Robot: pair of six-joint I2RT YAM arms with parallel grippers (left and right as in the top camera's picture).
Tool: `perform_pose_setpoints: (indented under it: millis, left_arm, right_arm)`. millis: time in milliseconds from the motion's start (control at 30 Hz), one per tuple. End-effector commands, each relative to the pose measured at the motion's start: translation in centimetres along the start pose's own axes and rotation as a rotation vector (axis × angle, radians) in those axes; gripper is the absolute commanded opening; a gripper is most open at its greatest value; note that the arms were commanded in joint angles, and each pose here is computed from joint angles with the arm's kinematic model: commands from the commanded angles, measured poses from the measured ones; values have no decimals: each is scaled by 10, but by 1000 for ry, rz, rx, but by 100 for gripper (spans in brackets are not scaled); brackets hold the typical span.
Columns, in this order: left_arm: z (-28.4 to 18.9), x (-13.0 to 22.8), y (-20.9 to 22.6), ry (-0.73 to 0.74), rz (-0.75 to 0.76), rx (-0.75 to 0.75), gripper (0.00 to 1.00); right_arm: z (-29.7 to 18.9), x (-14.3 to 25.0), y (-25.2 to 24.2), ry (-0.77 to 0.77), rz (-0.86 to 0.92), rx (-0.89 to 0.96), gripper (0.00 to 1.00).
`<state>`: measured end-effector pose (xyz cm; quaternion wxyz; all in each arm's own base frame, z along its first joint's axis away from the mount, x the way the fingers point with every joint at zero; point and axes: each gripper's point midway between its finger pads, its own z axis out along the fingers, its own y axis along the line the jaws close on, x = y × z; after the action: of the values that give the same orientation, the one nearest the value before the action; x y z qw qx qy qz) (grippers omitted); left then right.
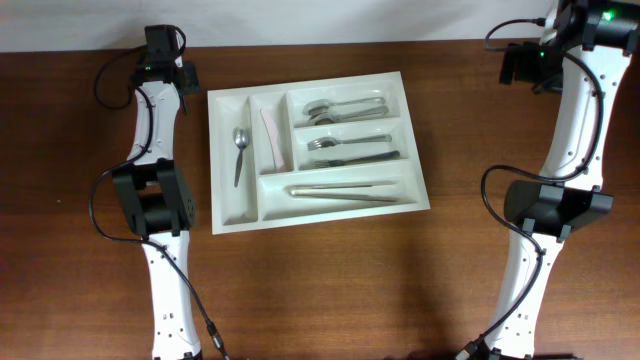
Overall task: Pack container
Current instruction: 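Close the left gripper on the spoon and lift it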
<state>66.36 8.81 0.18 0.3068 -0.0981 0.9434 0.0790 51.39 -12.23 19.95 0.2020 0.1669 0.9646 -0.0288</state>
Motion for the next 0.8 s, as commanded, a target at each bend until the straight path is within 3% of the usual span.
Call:
perform_pose_setpoints:
  millis: [0,400,767]
  left_arm:
    - [42,83,15,221,26,-64,2]
    - [34,106,9,317,4,-71,2]
    - [2,74,5,276,-19,-66,2]
  right_arm:
    - [-4,1,-2,-1,-9,8,99]
    - [-4,1,-2,-1,-9,8,99]
    - [-4,1,-2,-1,-9,8,99]
